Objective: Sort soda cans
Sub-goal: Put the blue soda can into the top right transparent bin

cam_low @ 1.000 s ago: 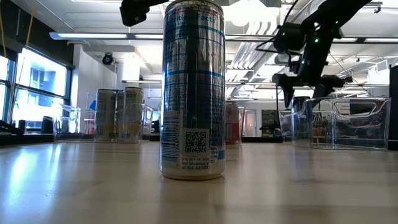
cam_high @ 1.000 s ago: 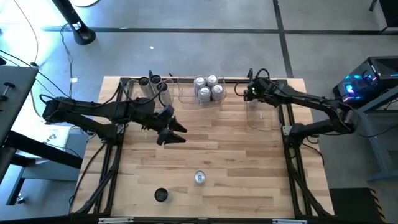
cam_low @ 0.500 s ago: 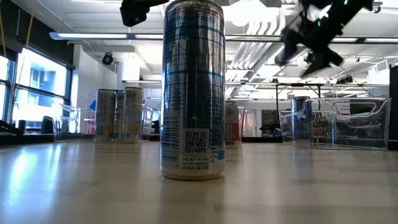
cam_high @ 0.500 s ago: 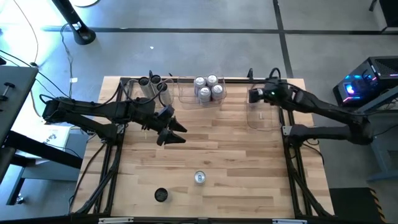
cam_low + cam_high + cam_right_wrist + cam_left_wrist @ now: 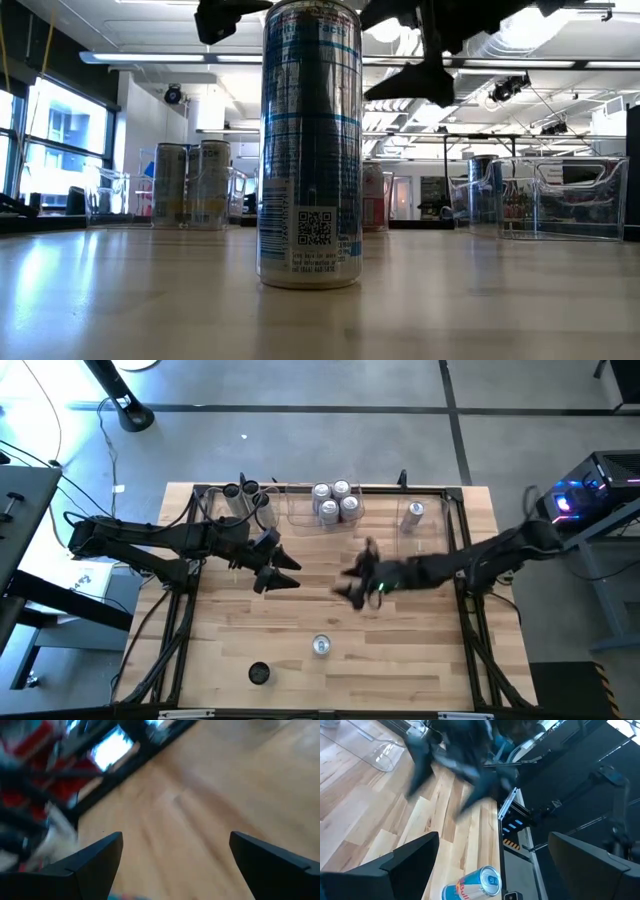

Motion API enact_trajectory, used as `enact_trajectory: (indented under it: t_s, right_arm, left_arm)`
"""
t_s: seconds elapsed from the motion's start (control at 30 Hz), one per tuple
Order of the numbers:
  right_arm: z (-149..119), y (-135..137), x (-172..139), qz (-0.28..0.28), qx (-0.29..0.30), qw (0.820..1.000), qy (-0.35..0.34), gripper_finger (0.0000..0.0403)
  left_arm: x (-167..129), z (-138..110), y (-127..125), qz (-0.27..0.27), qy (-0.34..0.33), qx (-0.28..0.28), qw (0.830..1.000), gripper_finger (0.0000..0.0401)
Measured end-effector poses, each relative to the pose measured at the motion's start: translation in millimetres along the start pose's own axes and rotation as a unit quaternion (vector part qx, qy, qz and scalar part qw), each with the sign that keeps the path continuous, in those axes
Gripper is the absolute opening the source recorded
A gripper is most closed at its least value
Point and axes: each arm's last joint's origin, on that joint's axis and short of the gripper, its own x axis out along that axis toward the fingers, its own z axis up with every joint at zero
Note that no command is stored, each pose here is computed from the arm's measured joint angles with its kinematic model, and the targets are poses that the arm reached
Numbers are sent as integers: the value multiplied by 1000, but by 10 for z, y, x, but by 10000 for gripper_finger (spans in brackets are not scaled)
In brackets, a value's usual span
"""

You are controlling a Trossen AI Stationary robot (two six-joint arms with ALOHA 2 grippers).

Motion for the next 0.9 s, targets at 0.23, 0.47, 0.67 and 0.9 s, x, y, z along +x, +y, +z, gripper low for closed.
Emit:
enact_trajectory:
  t_s: [0.23, 0.47, 0.67, 0.9]
  right_arm:
    - [-404, 552, 347, 58, -98, 991, 75, 362]
    - [-497, 810, 593, 98, -148, 979, 99, 362]
    - [-705, 765, 713, 98, -166, 971, 145, 362]
    - [-854, 855, 653, 103, -214, 960, 148, 362]
  left_arm:
    - [-1, -18, 26, 19, 4, -21, 1000, 369]
    - [-5, -82, 72, 44, 35, -52, 997, 369]
    - [-5, -102, 58, 24, 56, -55, 997, 369]
    - [-6, -120, 63, 27, 65, -54, 996, 369]
